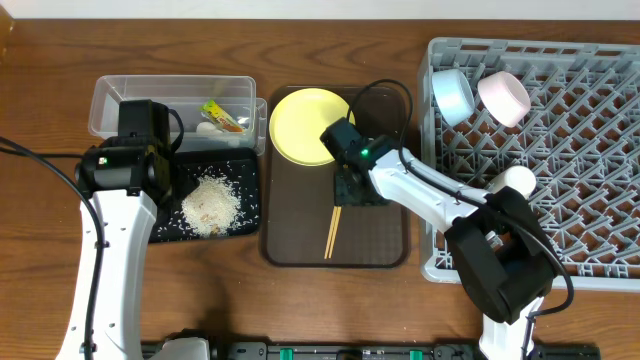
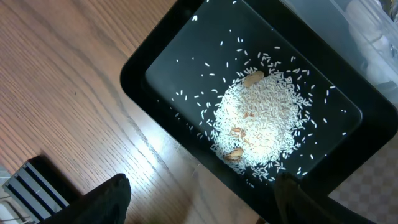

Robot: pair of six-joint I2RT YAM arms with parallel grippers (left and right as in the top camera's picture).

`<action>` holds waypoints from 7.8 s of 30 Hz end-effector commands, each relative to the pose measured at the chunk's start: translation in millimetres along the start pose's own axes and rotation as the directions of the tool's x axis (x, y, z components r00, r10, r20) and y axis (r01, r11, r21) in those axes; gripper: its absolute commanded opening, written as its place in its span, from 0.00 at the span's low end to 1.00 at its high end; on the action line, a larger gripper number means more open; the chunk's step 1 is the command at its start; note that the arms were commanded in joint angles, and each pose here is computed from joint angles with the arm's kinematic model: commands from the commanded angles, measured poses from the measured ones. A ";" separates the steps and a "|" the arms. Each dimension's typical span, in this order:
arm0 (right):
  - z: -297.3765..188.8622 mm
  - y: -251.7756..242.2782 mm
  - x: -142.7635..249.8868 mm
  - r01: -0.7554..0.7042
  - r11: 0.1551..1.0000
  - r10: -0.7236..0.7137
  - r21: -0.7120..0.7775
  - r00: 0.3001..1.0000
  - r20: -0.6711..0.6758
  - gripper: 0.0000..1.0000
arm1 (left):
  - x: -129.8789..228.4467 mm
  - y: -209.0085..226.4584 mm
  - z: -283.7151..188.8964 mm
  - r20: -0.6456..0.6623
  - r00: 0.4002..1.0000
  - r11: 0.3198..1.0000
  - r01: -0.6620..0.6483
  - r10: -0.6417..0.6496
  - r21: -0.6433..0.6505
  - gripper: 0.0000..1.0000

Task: Sort waste into correct bins and load items into the dishwasher rack
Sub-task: 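Close the right gripper on one wooden chopstick, then carry the chopstick to the rack and drop it in upright, then grasp the second wooden chopstick with the right gripper, then place the second chopstick into the rack beside the first, then grasp the edge of the yellow plate with the right gripper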

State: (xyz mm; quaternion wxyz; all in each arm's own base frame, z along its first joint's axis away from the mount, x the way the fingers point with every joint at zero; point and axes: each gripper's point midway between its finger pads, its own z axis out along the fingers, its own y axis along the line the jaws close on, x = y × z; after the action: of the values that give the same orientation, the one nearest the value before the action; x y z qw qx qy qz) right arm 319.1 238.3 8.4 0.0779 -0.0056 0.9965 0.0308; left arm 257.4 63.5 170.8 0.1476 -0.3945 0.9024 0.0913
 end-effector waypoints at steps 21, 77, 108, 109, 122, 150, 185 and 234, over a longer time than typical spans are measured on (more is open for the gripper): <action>5.0 6.9 2.8 0.039 0.999 -0.040 0.023 0.999 0.034 0.59 | -1.2 1.3 1.0 -0.001 1.000 1.000 0.015 -0.015 -0.009 0.77; -84.1 -61.0 -24.2 0.082 0.992 -0.077 -0.099 0.996 0.050 0.01 | -1.2 1.3 1.0 -0.001 1.000 1.000 0.015 -0.015 -0.009 0.77; -103.0 -160.6 -39.6 -0.036 0.999 0.033 0.010 0.981 0.191 0.29 | -1.2 1.2 1.0 -0.001 1.000 1.000 0.015 -0.015 -0.009 0.77; -105.6 -159.9 -42.4 -0.035 0.999 0.033 0.008 0.979 0.200 0.34 | -1.2 1.2 1.0 -0.001 1.000 1.000 0.015 -0.015 -0.009 0.77; -134.9 -86.7 -66.6 0.111 0.968 -0.040 -0.223 0.953 0.301 0.38 | -1.0 0.7 1.0 -0.002 1.000 1.000 0.015 -0.015 -0.006 0.77; 11.5 26.3 -4.0 0.150 0.988 -0.143 -0.046 0.981 0.128 0.40 | -1.5 0.2 1.0 0.000 1.000 1.000 0.016 -0.016 -0.004 0.77; -138.9 -157.3 -42.8 -0.109 0.989 0.080 0.097 0.962 0.261 0.01 | -1.6 0.2 1.0 0.000 1.000 1.000 0.016 -0.016 -0.004 0.77; -16.0 -1.3 -127.9 0.067 0.976 0.032 -0.206 0.895 0.444 0.53 | -1.5 -6.0 1.2 -0.006 1.000 0.999 0.020 -0.020 0.027 0.77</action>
State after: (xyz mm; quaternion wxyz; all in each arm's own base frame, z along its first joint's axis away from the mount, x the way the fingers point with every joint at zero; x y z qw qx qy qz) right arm 441.4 234.9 59.8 0.3079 -0.0492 0.9387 0.1469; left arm 262.5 59.0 170.6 0.1522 -0.3943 0.9032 0.0743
